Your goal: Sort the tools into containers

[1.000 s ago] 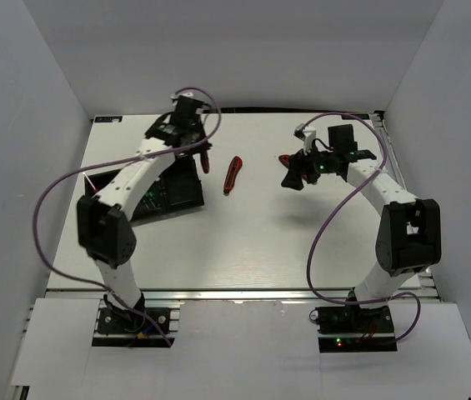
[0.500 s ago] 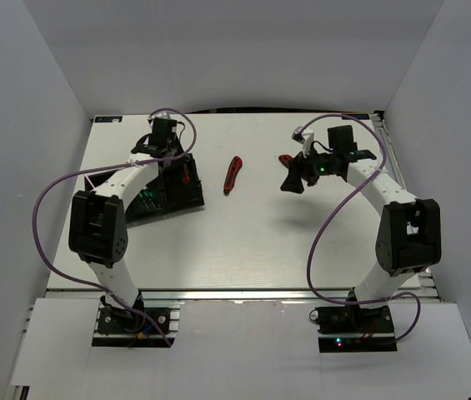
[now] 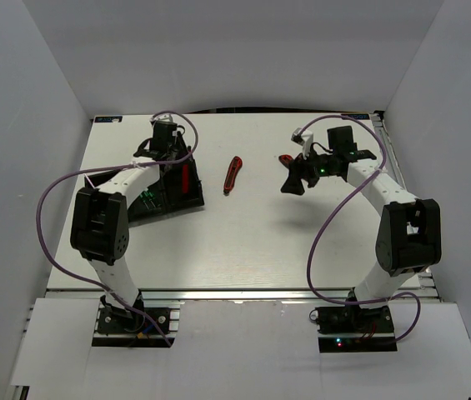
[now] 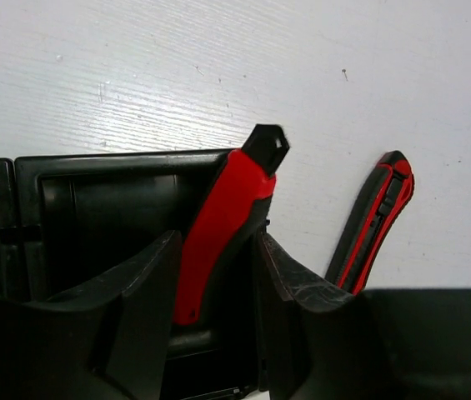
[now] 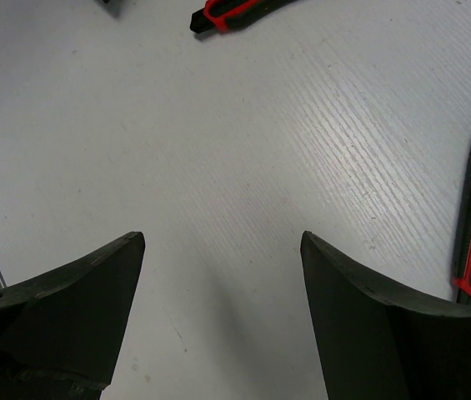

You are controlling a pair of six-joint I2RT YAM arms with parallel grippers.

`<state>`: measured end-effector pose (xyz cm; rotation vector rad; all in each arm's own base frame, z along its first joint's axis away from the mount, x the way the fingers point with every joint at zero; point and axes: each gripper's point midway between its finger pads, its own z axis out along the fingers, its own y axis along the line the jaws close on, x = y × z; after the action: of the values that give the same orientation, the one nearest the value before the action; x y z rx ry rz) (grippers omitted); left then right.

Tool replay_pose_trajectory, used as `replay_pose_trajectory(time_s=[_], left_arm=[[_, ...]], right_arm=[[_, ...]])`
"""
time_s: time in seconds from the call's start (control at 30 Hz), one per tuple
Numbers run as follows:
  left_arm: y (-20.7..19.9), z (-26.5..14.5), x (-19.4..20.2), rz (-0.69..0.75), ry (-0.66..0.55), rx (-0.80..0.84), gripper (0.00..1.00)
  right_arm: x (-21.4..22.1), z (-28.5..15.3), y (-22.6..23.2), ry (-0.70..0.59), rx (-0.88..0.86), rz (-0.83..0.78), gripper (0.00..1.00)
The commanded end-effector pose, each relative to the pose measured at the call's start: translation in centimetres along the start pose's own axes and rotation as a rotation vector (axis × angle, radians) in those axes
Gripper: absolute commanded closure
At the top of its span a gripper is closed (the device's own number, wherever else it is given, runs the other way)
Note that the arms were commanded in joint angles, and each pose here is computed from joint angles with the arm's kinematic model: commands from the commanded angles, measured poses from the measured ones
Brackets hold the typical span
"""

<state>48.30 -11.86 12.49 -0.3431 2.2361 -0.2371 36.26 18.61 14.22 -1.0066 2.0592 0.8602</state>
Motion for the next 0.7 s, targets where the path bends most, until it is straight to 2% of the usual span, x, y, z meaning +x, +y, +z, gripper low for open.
replay_pose_trajectory(time_s=[0.0,0.13,0.27,0.3,0.37,0.43,0.53,0.67], left_arm=[[-0.4,-0.4,-0.2,0.005,-0.009,0.03,0.47],[-0.7,-1.8,-1.0,0.011,-0.033,0.049,0.46],[-2.1,-4.7,-2.7,0.054,-0.075,0.133,0.37],[-2.4,-5.4,-3.0,0.063,-0.084,0.153,0.32],[-3.4,-7.7,-3.6,0.073,-0.101,0.223,0.31],[-3.8,-9.1,-2.9,0.062,-0.089,0.27,0.29],[-4.6,-12.1,-3.1,0.029,-0.108,0.342,0.27],[-4.2,-14.6,-1.0,-0.01,-0.087,0.391,0.27]], right_arm=[[-0.8,-0.7,0.7,-0.013,-0.017,-0.026,0.18],[-0.8,-0.5,0.1,0.005,0.018,-0.004,0.17],[-1.0,-0.6,-2.8,0.032,0.193,0.015,0.18],[-1.0,-0.8,-4.4,0.046,0.281,0.013,0.17],[-1.4,-1.4,-6.8,0.071,0.435,0.021,0.16],[-0.9,-0.7,-8.6,0.112,0.498,0.012,0.13],[-0.6,0.3,-10.7,0.175,0.507,-0.045,0.11],[0.5,2.7,-12.0,0.247,0.407,-0.159,0.11]])
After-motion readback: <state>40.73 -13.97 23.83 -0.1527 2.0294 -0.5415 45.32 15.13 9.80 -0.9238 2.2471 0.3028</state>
